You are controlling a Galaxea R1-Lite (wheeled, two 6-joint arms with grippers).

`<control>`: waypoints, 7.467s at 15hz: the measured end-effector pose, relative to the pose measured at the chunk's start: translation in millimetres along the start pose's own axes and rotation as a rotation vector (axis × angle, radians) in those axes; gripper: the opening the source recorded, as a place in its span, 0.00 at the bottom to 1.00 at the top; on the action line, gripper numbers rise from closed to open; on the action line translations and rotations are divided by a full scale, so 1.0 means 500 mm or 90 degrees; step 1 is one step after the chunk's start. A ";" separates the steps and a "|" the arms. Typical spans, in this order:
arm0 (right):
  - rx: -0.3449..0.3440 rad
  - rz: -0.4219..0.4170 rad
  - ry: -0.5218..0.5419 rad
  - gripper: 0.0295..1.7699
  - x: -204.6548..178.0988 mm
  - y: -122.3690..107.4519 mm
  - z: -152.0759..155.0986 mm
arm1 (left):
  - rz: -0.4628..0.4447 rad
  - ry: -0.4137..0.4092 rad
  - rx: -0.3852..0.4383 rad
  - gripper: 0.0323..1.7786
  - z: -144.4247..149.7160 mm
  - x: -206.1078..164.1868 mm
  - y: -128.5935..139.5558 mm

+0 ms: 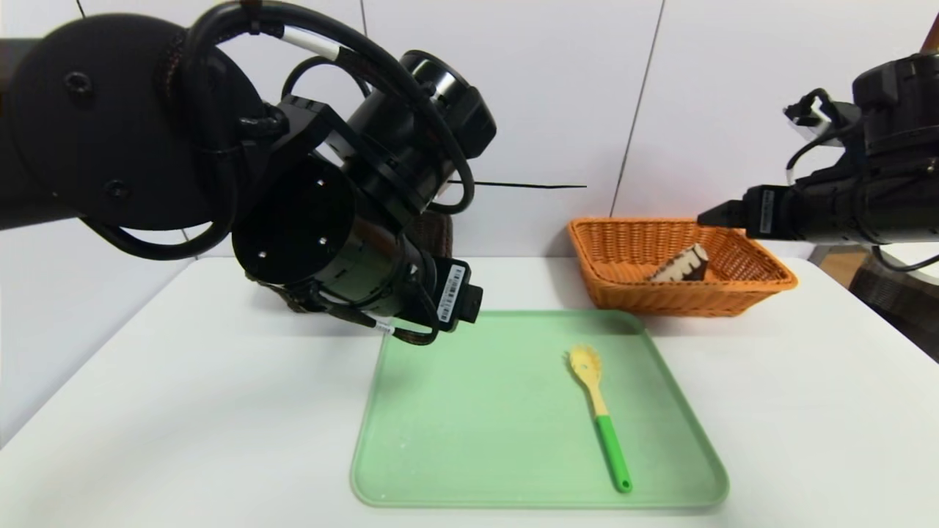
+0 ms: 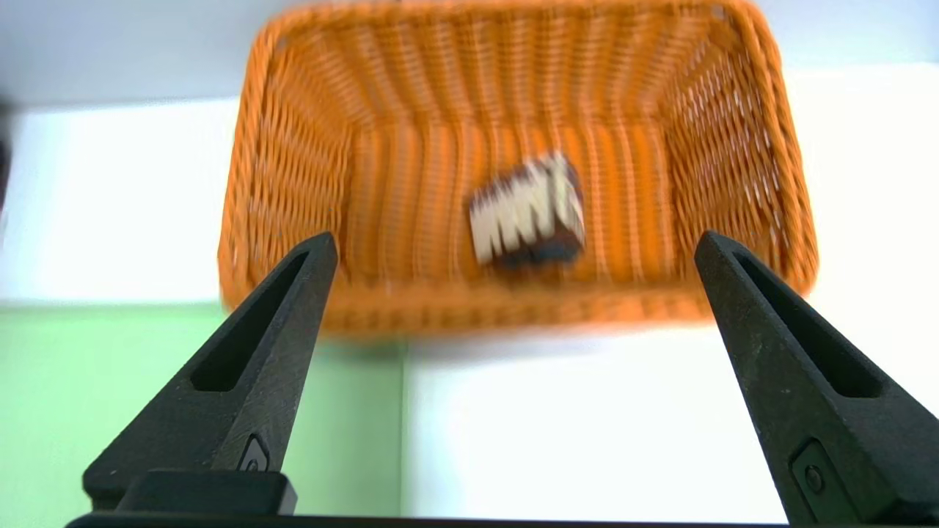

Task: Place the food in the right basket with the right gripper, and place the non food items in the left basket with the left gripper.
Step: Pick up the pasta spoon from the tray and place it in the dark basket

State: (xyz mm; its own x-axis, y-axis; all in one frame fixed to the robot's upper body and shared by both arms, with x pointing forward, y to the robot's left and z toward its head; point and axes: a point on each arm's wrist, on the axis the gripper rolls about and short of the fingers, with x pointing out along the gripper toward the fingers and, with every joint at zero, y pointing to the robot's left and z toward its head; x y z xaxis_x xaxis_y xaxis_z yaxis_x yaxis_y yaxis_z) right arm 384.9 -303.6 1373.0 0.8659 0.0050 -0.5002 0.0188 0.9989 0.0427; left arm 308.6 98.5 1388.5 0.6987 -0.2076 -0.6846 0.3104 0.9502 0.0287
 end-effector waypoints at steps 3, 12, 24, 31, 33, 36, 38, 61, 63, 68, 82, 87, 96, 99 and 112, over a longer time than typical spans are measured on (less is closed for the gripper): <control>-0.003 0.026 0.062 0.96 -0.071 -0.009 -0.036 | -0.008 -0.013 -0.001 0.95 0.005 0.007 -0.008; -0.026 0.061 0.201 0.96 -0.209 -0.028 -0.166 | -0.069 -0.026 0.025 0.95 -0.009 0.054 -0.099; -0.023 0.059 0.230 0.96 -0.210 -0.032 -0.201 | -0.042 0.022 -0.013 0.95 -0.043 0.173 -0.207; -0.013 0.057 0.237 0.96 -0.210 -0.033 -0.206 | 0.003 0.033 -0.031 0.95 -0.079 0.236 -0.258; -0.012 0.057 0.238 0.96 -0.210 -0.033 -0.208 | -0.002 0.027 -0.029 0.95 -0.084 0.238 -0.269; -0.011 0.057 0.242 0.96 -0.210 -0.033 -0.212 | -0.015 0.024 -0.023 0.95 -0.098 0.236 -0.293; -0.011 0.060 0.244 0.96 -0.211 -0.033 -0.216 | -0.023 0.016 -0.016 0.95 -0.109 0.235 -0.312; -0.015 0.069 0.247 0.96 -0.216 -0.032 -0.226 | -0.022 0.021 -0.004 0.95 -0.145 0.285 -0.346; -0.014 0.069 0.246 0.96 -0.216 -0.032 -0.225 | -0.021 0.021 -0.004 0.78 -0.145 0.286 -0.345; -0.014 0.070 0.244 0.96 -0.216 -0.032 -0.224 | -0.019 0.025 -0.001 0.45 -0.146 0.288 -0.345; -0.013 0.081 0.238 0.96 -0.216 -0.030 -0.222 | 0.027 -0.085 -0.029 0.07 0.018 0.138 -0.166; -0.012 0.089 0.238 0.96 -0.217 -0.030 -0.222 | 0.124 -0.136 0.003 0.07 0.114 0.090 0.048; -0.013 0.095 0.242 0.96 -0.216 -0.029 -0.225 | 0.032 -0.095 0.206 0.07 0.144 0.121 0.286; -0.013 0.095 0.238 0.96 -0.220 -0.030 -0.226 | -0.042 -0.100 0.321 0.07 0.139 0.143 0.336; -0.012 0.095 0.241 0.96 -0.227 -0.033 -0.239 | -0.048 -0.162 0.534 0.07 0.122 0.331 0.476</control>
State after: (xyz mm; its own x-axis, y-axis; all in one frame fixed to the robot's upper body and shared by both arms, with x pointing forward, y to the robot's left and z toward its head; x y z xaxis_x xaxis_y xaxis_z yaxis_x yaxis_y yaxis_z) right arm 226.5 -314.9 1325.7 0.6130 0.1630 -0.7731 -0.1054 0.9866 0.1244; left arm 537.2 276.3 1326.5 0.7490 -0.4028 -0.5261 0.6624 0.4688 0.5843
